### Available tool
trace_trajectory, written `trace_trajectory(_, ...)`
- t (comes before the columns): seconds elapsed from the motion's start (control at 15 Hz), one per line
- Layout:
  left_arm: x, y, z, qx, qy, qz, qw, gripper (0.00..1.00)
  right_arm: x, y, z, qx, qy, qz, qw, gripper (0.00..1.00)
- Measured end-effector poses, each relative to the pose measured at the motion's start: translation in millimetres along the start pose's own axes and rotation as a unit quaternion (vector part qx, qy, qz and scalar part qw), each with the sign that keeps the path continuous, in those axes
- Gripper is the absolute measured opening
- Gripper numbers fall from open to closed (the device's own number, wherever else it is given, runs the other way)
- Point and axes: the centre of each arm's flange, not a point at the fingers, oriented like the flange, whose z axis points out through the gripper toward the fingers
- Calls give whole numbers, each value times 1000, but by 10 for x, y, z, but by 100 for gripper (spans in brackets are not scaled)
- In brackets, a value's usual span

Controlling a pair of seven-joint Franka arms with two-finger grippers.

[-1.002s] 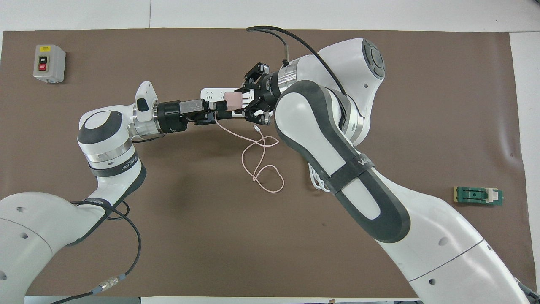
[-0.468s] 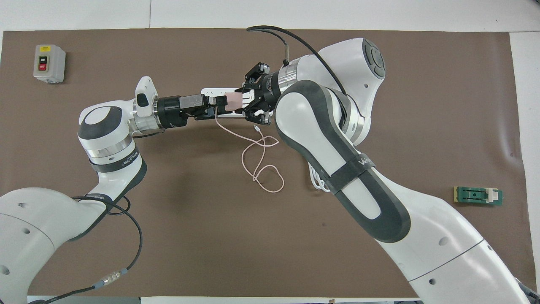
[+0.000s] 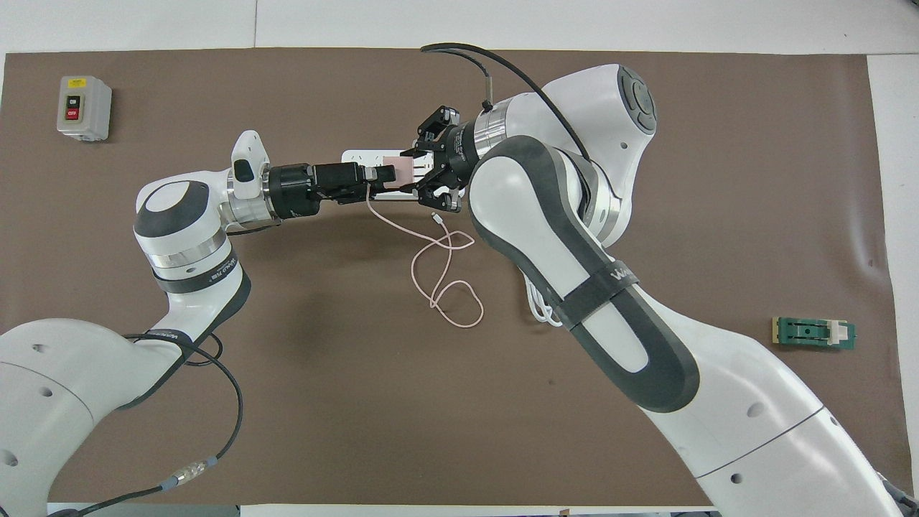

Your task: Plug charger into power strip

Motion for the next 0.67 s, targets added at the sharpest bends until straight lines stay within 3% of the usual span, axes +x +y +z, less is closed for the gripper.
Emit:
trace_trajectory(0.07,3,-1,2,1,0,-2,1000,31,14,-6,10,0,1,1,1000,47)
trace_trajectory(0.4,32,30,-3,4,-2,4,1000,31,2,-14,0,3,-1,4,1000,47)
trace_trajectory(0.47,61,57,-13,16,-8,14,1000,31,-1,-18,-6,3,-4,18,1000,52)
trace_trajectory(0.67,200,189,-148,56,-23,50,997,31,13,-54,-60,7,-7,44,999,81)
